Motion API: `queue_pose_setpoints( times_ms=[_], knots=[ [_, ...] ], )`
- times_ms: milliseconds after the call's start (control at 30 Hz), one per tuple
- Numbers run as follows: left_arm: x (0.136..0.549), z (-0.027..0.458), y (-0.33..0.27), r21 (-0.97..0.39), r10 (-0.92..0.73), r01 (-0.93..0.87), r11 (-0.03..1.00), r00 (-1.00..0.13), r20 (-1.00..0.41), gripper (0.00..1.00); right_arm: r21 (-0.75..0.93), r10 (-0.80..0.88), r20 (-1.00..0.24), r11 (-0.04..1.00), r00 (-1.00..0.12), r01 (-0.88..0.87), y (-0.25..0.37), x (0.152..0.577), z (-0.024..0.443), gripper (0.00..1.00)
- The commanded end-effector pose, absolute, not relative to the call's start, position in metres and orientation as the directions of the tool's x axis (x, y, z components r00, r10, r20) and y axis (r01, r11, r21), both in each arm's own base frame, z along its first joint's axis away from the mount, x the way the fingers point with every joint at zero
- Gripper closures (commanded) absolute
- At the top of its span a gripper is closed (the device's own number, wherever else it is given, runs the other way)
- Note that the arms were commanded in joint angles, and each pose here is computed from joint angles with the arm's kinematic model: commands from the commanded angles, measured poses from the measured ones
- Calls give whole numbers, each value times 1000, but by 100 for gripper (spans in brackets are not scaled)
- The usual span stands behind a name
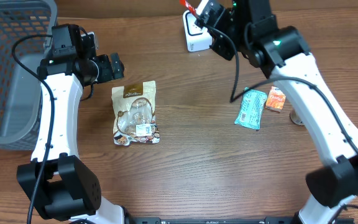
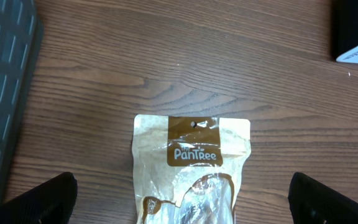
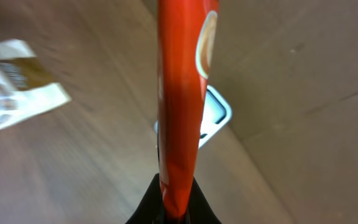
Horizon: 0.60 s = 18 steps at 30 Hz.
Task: Scan the item barcode
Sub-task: 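Carry the Nescafe stick up and hold it before the scanner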
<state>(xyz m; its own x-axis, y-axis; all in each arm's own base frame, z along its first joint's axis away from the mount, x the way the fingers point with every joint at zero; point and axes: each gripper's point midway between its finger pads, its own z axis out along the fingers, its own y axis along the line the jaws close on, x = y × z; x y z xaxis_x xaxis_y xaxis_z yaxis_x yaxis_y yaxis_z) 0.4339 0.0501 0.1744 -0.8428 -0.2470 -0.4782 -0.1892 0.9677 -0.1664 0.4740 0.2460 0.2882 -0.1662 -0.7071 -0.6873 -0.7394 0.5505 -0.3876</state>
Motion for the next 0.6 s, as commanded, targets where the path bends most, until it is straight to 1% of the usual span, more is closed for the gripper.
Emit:
queue_pose_setpoints(
  times_ms=[0,67,167,267,333,467,567],
  knots=[
    [435,175,53,-156,-245,-193,969,-841,-482,0,-429,-755,-625,544,-198,-721,243,500,248,96],
    [435,175,53,-156,-245,-193,969,-841,-482,0,-460,-759,-617,563,-208,-687,242,518,235,96],
    [435,175,53,-156,-245,-193,969,-841,-482,0,-527,-759,-593,619,-270,-582,229,548,216,97],
    [435,175,53,-156,-245,-193,969,-841,-482,0,-560,-766,-568,627,-300,-541,225,565,192,96],
    [435,175,53,-156,-245,-193,969,-841,-482,0,-572,-778,-546,616,-310,-541,225,573,172,97],
    [435,175,53,-156,-245,-193,969,-841,-482,0,-594,-821,-482,563,-306,-575,226,581,132,97],
    [435,175,53,-156,-245,-193,969,-841,-482,0,-633,-849,-422,526,-317,-567,220,588,108,96]
  ],
)
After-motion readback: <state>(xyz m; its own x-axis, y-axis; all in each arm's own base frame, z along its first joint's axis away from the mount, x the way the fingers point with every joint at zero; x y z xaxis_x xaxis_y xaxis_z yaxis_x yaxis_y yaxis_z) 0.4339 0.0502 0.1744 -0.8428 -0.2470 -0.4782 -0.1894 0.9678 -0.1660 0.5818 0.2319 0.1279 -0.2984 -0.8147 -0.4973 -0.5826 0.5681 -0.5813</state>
